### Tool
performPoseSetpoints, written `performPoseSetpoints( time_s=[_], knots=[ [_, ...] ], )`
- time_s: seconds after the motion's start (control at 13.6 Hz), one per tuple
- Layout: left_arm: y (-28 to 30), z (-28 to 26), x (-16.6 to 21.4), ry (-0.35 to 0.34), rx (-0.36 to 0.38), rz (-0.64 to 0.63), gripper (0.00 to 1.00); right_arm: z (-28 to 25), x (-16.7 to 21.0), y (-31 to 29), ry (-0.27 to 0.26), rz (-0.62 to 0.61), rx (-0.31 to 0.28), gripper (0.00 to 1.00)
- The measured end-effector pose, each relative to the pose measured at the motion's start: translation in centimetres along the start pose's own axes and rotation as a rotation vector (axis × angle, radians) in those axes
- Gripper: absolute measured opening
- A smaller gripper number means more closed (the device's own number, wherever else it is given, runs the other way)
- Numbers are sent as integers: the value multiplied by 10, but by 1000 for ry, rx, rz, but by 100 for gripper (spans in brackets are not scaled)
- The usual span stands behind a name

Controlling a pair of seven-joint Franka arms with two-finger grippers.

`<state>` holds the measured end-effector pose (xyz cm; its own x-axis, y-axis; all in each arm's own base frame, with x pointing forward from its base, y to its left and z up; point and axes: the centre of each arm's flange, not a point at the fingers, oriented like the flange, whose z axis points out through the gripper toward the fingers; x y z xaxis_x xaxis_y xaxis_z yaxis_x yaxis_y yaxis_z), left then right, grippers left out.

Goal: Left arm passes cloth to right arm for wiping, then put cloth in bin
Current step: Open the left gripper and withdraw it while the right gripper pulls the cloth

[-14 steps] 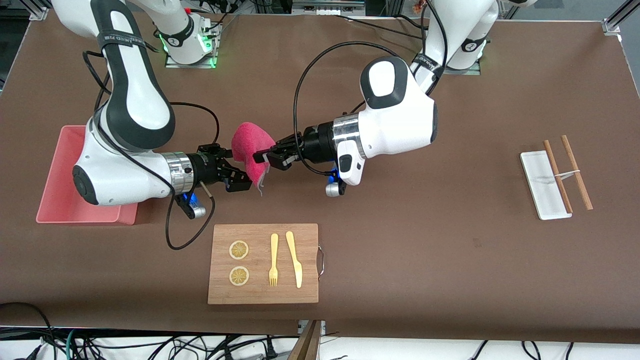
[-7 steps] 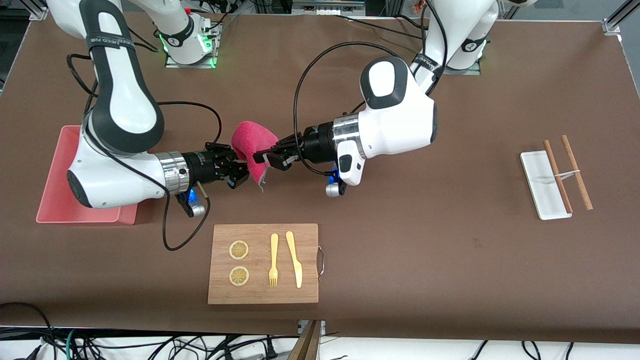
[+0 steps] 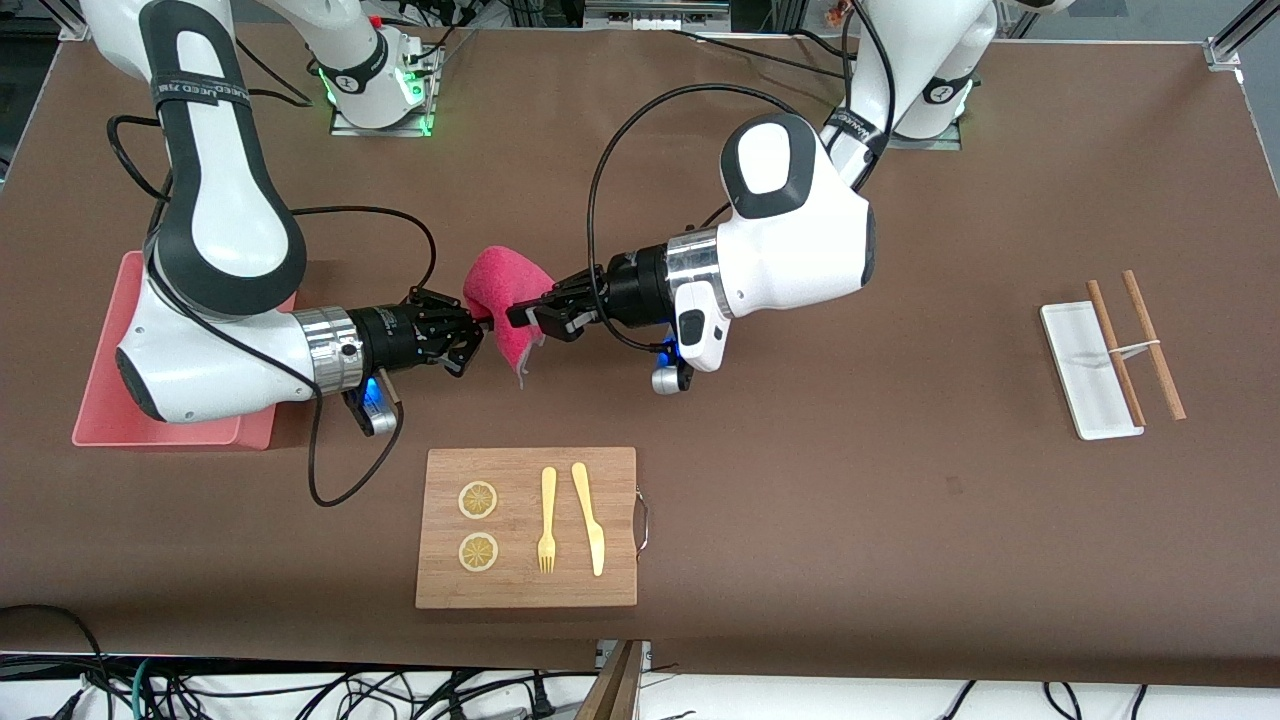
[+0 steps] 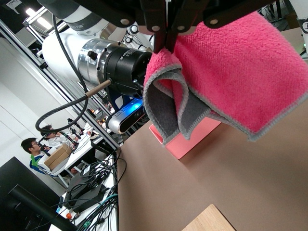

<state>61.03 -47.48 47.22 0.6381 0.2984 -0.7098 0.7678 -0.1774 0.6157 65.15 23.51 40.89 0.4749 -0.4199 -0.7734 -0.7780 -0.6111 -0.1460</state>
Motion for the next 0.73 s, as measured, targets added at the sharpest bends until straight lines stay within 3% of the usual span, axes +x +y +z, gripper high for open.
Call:
performPoseSetpoints(
  time_s=[0.15, 0.22, 0.51, 0.73],
  knots=[
    [0, -1, 1, 1, -1, 0, 7, 2, 0, 0, 7, 0, -9, 2],
    [1, -2, 2, 4, -3, 0, 15, 3, 0, 0, 15, -1, -18, 2],
    [20, -41, 29, 27, -38, -12, 58, 16, -1, 0, 63, -12, -79, 2],
    [42, -99, 55, -1, -27, -14, 89, 48, -7, -4, 124, -35, -174, 2]
  ],
)
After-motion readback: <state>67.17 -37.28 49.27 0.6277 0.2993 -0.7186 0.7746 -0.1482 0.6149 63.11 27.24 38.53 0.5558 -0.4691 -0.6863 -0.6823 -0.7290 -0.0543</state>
